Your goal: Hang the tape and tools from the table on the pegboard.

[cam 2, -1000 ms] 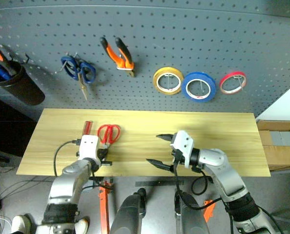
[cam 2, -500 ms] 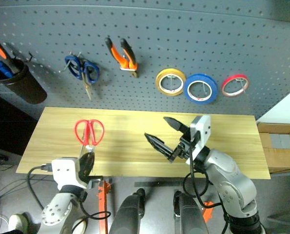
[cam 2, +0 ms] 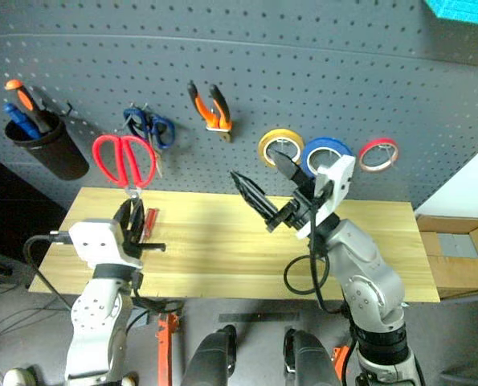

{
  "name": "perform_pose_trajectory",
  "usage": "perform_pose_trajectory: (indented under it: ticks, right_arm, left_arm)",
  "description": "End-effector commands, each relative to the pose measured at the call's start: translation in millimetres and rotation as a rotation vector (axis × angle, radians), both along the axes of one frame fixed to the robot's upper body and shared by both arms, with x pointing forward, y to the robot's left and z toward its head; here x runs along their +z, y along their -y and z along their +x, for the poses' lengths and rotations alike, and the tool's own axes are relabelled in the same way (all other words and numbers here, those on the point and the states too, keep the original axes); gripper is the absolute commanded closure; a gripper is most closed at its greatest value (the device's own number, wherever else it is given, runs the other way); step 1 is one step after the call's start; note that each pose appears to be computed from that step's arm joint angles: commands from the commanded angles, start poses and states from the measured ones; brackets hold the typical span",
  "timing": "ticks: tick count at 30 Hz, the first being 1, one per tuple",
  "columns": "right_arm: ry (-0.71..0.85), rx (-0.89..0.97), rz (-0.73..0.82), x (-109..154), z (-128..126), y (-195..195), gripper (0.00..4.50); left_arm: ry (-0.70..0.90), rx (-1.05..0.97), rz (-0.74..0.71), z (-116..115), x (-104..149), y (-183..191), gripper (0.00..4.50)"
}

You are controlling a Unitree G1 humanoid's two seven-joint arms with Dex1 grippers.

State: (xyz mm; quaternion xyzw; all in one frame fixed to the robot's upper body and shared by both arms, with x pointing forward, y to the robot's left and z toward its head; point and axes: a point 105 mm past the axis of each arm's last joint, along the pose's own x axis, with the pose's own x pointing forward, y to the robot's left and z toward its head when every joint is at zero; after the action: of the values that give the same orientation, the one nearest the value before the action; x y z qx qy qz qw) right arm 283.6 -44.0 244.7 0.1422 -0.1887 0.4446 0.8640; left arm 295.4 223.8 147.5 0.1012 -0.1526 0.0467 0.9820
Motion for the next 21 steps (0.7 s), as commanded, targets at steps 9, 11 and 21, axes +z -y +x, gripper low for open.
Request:
perform_pose_trajectory:
  ticks: [9,11,21]
  right_arm:
    - [0.090,-0.040,-0.003,9.3,0.5,0.9,0.00]
    - [0.098,-0.032,-0.009,9.4,-0.8,0.3,0.00]
    - [0.121,-0.033,-0.061,7.6,-3.8,-3.7,0.00]
  left_arm:
    - [0.093,-0.070,0.025,28.4,18.0,3.2,4.26]
    - [0.093,-0.076,0.021,31.3,17.9,5.6,4.26]
    - [-0.059,-0.065,-0.075,53.5,-6.5,10.1,4.26]
